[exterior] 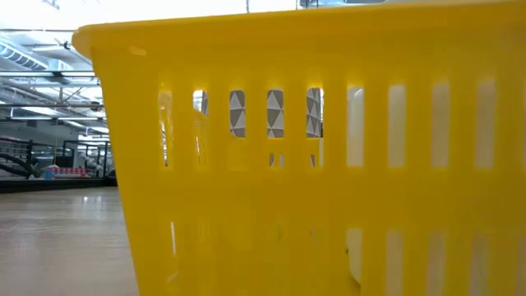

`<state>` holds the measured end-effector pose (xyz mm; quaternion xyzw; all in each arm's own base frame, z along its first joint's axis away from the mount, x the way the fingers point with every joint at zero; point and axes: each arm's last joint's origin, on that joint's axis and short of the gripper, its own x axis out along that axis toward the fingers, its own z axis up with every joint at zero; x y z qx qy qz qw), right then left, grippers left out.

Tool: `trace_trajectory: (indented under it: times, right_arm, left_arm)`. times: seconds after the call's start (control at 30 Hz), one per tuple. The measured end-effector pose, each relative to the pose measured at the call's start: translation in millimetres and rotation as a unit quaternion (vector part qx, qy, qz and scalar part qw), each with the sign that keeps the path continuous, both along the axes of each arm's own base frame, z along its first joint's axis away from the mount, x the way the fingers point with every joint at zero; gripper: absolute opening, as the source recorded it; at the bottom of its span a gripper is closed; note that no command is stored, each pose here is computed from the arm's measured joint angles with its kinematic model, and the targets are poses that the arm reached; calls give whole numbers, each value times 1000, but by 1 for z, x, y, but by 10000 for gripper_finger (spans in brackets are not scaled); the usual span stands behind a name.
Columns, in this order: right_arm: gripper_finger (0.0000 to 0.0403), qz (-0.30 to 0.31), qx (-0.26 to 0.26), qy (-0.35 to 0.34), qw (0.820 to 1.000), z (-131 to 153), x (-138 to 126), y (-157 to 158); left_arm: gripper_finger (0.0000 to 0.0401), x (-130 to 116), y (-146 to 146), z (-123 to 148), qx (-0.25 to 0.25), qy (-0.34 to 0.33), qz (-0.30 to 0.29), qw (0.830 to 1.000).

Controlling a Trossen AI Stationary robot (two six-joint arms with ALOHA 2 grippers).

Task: Pick and place pill bottles into a basket
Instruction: Put the white pill bottle into the yellow bin

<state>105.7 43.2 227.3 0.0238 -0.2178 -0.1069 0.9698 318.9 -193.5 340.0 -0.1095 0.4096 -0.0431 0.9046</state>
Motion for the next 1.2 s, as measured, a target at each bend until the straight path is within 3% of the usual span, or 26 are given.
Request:
trace_trajectory:
  times: [0.3,0.7,1.2]
  right_arm:
    - [161,0,-1,1,1000,0,0,0]
    - [162,0,-4,6,1000,-1,1,0]
    - [160,0,-4,6,1000,-1,1,0]
  left_arm:
    - [160,12,-41,-48,14,40,-16,999]
    - [160,33,-61,-99,29,66,-8,997]
    - [160,37,-62,-101,26,54,-11,998]
